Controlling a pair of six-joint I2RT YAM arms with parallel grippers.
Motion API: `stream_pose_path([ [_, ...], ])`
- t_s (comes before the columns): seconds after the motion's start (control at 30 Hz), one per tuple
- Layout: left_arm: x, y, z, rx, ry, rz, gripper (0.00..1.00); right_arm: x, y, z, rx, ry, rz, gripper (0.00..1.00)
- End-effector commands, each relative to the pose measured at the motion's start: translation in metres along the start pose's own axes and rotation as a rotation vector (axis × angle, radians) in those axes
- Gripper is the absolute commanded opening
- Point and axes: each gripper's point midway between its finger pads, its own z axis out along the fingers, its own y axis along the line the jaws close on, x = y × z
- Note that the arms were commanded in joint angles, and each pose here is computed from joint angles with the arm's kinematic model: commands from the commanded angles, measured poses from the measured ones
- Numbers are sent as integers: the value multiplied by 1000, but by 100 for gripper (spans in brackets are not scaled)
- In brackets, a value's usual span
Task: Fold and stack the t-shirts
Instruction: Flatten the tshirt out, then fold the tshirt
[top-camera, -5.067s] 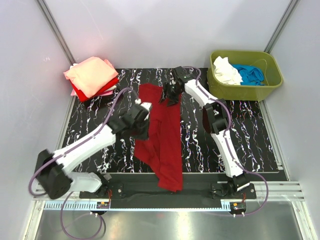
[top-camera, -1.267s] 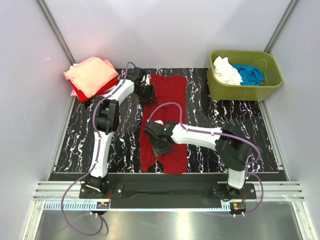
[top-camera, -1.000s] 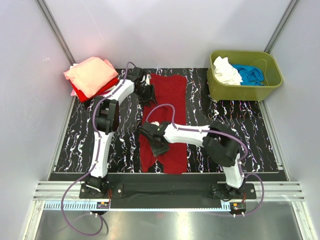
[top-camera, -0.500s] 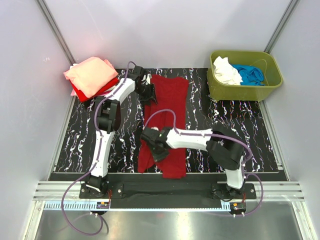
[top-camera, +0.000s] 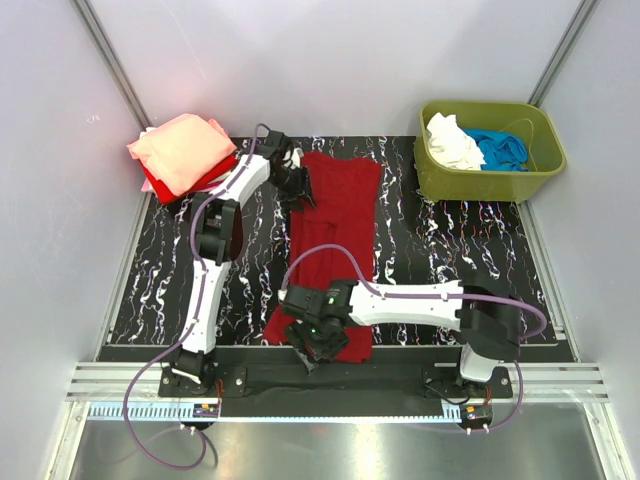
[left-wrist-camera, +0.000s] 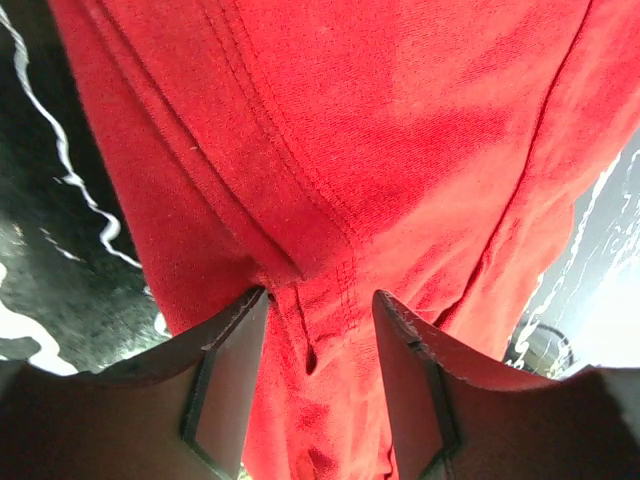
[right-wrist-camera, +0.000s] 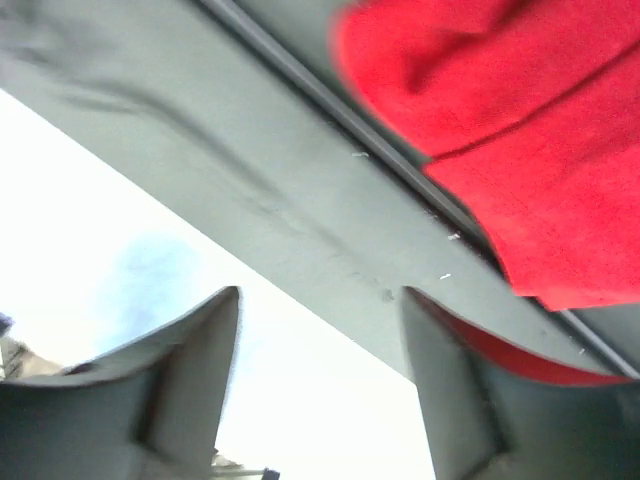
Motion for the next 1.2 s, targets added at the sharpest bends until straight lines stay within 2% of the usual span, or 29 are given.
stream_pose_path([
  [0.0, -20, 3, -21, -23, -98, 30, 56, -24, 22, -50, -20, -84, -55, 75],
  [0.1, -24, -20, -59, 2, -151, 60, 63, -60, 13, -73, -7, -175, -9, 77],
  [0.23, -22, -44, -122, 14, -229, 100, 70, -92, 0, -94, -55, -268, 77, 73],
  [0.33, -12, -38, -161, -17, -278, 94, 73, -106, -1, -95, -62, -299, 98, 69],
  [0.5, 18, -3, -221, -101, -366, 26, 74, -124, 9, -62, -67, -241, 122, 57],
  [0.53, 23, -4, -253, -96, -452, 31, 75, -125, 12, -56, -77, -225, 134, 56],
  [0.57, 44, 14, -244, -125, -413, 2, 75, -127, 15, -45, -74, -209, 134, 56],
  [0.6, 55, 10, -267, -129, -473, 19, 76, -128, 18, -40, -70, -204, 128, 56],
  [0.63, 67, 23, -273, -163, -477, -3, 76, -134, 25, -41, -81, -213, 113, 56],
  [0.67, 84, 35, -268, -190, -451, -9, 77, -134, 26, -24, -64, -179, 104, 56],
  [0.7, 98, 36, -283, -202, -491, -4, 77, -129, 25, -17, -29, -151, 88, 56],
  [0.77, 124, 52, -279, -241, -472, -19, 79, -127, 27, 5, 25, -95, 66, 56],
  [0.83, 145, 52, -293, -264, -516, -5, 79, -129, 27, 22, 55, -71, 45, 56],
  [0.87, 157, 66, -289, -291, -503, -34, 80, -125, 30, 27, 61, -55, 33, 56],
  [0.97, 185, 77, -306, -350, -592, -44, 84, -126, 28, 42, 101, -30, 21, 55],
  [1.07, 194, 79, -312, -365, -660, -58, 87, -124, 23, 56, 143, -10, 15, 55],
  [1.17, 204, 88, -311, -398, -665, -100, 87, -119, 20, 67, 171, 9, 5, 55],
])
